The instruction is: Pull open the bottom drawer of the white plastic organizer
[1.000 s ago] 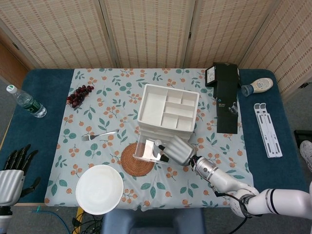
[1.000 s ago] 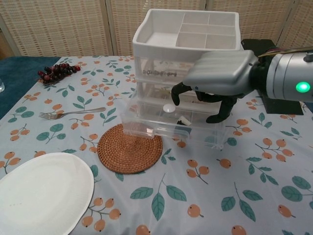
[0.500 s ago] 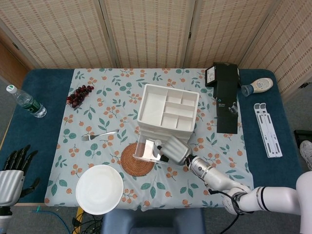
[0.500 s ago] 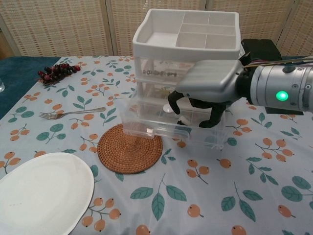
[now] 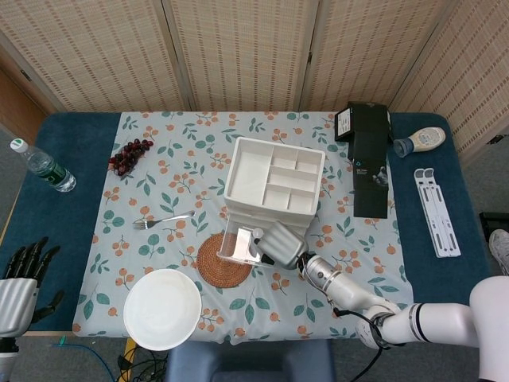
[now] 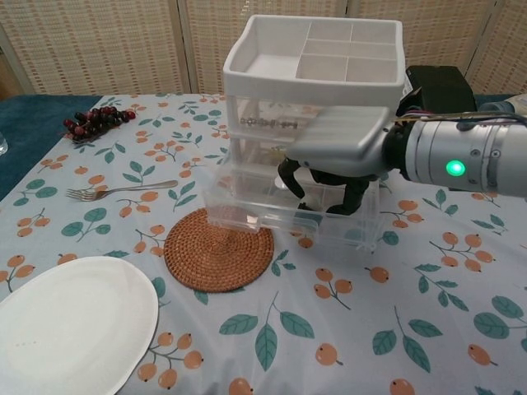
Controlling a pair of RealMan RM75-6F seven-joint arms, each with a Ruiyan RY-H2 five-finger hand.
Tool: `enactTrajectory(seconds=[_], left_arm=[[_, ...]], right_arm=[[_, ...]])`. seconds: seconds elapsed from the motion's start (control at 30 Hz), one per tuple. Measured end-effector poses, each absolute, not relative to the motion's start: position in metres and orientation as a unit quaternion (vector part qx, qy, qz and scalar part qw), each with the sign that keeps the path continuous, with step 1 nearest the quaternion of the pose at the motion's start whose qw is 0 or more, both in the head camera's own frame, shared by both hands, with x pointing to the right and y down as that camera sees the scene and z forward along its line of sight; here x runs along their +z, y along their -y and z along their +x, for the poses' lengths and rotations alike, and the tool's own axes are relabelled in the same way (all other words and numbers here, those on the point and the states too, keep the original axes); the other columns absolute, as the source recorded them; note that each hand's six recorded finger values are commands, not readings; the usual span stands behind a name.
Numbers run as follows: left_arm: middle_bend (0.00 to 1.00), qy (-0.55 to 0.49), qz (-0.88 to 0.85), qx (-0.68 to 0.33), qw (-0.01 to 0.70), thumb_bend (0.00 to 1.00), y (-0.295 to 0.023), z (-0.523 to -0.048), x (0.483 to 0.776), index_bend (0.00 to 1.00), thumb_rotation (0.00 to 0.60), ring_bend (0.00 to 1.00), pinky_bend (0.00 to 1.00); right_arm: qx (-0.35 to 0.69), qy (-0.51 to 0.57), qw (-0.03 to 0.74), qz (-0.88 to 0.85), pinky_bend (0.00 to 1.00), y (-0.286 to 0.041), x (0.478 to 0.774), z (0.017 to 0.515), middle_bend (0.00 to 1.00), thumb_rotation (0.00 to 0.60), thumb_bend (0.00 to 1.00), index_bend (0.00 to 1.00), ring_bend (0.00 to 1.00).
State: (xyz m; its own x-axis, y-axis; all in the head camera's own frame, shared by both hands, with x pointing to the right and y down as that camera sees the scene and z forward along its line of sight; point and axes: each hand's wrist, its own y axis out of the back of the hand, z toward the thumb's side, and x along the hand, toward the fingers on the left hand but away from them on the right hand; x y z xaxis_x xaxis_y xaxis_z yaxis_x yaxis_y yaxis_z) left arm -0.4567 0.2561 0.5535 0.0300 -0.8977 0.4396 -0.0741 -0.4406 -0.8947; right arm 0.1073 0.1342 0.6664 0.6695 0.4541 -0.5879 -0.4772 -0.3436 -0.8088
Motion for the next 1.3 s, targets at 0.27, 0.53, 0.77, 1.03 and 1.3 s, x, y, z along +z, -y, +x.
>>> enactTrajectory(seconds=[0.27, 0.53, 0.77, 1.03, 1.3], left_arm=[[0.0, -0.39, -0.622, -0.578, 0.356, 0.29, -0.257, -0.458, 0.554, 0.11, 0.6, 0.02, 0.06], [0.0, -0.391, -0.622, -0.579, 0.355, 0.29, -0.258, -0.459, 0.554, 0.11, 0.6, 0.02, 0.06], [0.0, -0.392, -0.62, -0.579, 0.355, 0.29, -0.258, -0.461, 0.554, 0.11, 0.6, 0.02, 0.06], [0.0, -0.391, -0.621, -0.579, 0.355, 0.29, -0.258, -0.46, 0.554, 0.11, 0.6, 0.02, 0.06], [0.0, -0.392, -0.622, -0.577, 0.356, 0.29, -0.257, -0.459, 0.553, 0.11, 0.6, 0.02, 0.06]], right_arm=[[0.409, -0.009, 0.576, -0.708, 1.0, -0.135, 0.67, 0.105, 0.93, 0.6, 0.29, 0.45, 1.0], [0.409, -0.01, 0.577, -0.707, 1.0, -0.136, 0.671, 0.104, 0.93, 0.6, 0.29, 0.47, 1.0], [0.411, -0.011, 0.578, -0.705, 1.0, -0.136, 0.673, 0.103, 0.93, 0.6, 0.31, 0.5, 1.0], [0.41, -0.008, 0.579, -0.705, 1.0, -0.136, 0.672, 0.102, 0.94, 0.6, 0.32, 0.52, 1.0], [0.4, 0.013, 0.587, -0.704, 1.0, -0.131, 0.657, 0.104, 0.94, 0.6, 0.32, 0.52, 1.0]])
